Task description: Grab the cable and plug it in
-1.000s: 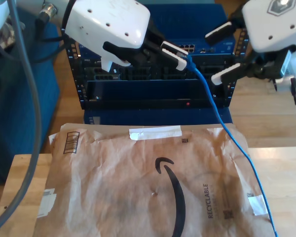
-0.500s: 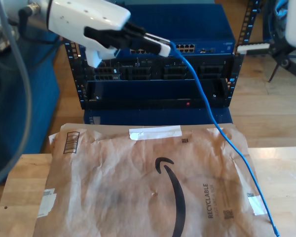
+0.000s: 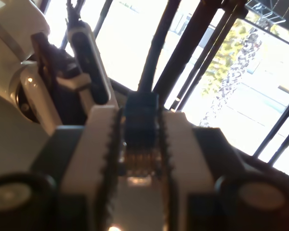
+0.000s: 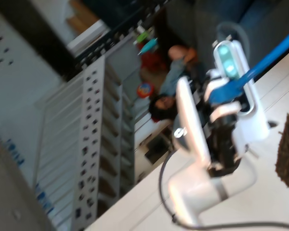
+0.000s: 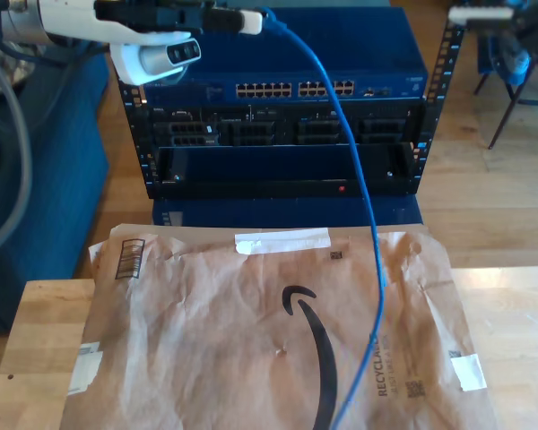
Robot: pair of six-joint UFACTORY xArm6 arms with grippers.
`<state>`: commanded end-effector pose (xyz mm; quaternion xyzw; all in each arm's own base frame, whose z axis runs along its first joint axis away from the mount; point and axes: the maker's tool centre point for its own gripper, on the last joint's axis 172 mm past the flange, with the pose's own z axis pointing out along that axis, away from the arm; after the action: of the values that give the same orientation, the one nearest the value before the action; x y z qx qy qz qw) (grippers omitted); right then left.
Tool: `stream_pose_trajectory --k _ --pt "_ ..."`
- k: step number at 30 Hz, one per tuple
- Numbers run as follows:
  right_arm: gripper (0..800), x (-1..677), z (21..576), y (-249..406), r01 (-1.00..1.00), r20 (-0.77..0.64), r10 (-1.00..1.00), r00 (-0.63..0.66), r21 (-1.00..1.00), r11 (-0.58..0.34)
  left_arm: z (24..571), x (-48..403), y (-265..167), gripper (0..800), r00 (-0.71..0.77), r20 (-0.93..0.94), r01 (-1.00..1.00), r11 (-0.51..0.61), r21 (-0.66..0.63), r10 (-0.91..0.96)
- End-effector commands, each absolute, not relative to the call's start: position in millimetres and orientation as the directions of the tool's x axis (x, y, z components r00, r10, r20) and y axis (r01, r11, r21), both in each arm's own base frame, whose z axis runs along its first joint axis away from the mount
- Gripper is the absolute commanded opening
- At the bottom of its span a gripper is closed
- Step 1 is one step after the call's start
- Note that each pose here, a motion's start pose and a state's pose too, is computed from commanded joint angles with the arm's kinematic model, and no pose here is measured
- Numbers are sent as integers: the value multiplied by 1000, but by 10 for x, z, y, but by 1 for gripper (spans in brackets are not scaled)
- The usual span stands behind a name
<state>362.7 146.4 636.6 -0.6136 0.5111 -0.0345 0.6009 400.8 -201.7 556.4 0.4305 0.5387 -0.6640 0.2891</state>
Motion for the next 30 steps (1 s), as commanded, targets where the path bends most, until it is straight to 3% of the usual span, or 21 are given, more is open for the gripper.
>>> stream_pose_trajectory --k 8,17,30 --pt "794 3494 6220 1847 -580 -526 -623 580 -803 138 5867 3867 -1986 3 -522 -852 788 -357 -502 48" --pt "768 3317 6181 2275 -554 -489 -558 671 -830 62 5873 3809 -1965 3 -550 -833 755 -393 -525 57" --pt "781 3449 6074 2271 -524 -462 -579 672 -849 69 5934 3847 -2017 6 -552 -832 741 -426 -519 55"
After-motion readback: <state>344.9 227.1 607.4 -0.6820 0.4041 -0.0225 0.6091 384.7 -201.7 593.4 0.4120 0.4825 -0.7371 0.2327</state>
